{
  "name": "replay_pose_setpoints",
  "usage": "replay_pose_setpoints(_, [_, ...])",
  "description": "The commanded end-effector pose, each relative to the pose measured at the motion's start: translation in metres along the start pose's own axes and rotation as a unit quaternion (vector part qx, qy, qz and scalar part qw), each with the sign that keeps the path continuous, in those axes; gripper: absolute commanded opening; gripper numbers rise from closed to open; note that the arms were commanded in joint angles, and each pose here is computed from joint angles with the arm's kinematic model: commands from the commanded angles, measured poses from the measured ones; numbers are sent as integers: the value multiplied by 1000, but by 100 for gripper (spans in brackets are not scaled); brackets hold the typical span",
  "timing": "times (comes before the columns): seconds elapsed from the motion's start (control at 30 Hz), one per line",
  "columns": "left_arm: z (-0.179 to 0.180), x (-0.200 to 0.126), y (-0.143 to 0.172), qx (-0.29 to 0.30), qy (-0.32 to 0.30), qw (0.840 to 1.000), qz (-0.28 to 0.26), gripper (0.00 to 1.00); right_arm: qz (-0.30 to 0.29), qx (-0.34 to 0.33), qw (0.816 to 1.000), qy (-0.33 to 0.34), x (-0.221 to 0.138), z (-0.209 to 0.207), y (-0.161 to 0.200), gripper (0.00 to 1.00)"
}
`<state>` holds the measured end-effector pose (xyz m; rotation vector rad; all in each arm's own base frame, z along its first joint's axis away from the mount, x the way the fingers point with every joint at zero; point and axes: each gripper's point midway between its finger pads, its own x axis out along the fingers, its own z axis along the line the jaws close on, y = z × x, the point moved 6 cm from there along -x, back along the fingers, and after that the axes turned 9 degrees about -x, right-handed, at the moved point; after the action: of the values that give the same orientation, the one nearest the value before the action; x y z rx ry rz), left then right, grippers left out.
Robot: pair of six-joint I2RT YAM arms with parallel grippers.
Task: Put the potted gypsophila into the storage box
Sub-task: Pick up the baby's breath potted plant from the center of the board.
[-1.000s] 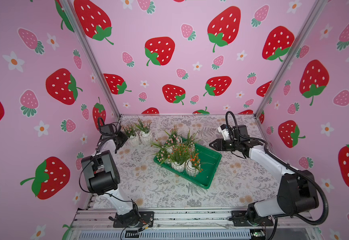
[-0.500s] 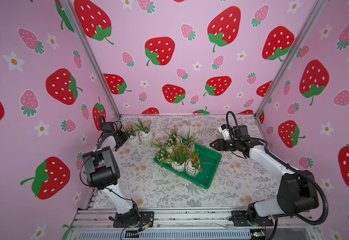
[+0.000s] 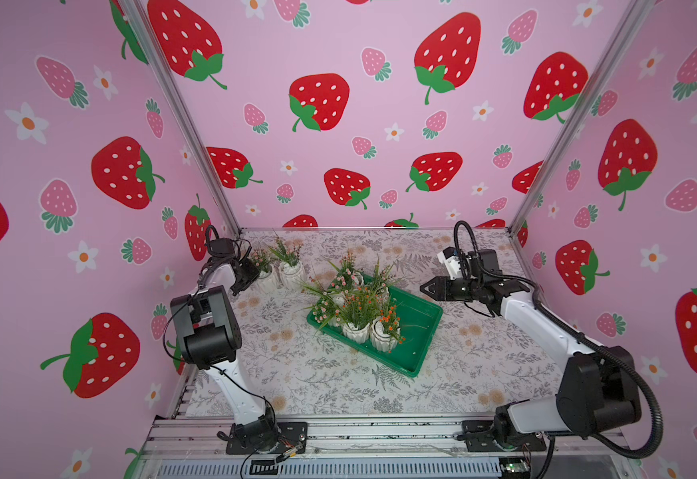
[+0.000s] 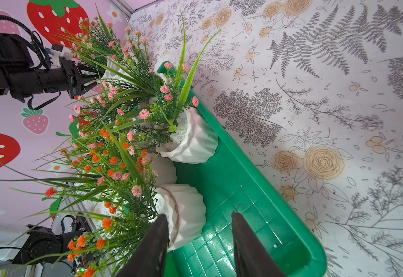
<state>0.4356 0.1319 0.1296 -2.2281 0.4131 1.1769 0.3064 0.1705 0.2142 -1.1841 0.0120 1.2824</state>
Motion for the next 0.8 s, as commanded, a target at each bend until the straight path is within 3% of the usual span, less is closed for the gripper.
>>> replay_pose_setpoints(0.0, [4, -4, 3, 15, -34, 999, 10, 25, -1, -8, 1000, 2, -5, 0, 1, 45])
replay_pose_setpoints(0.5, [-1, 4, 13, 44, -30, 997, 52, 8, -7, -9, 1000, 11, -11, 0, -1, 45])
replay_pose_setpoints(0.77, [-12, -15, 14, 62, -23, 997, 44, 0, -6, -8, 1000, 9, -10, -1, -1, 45])
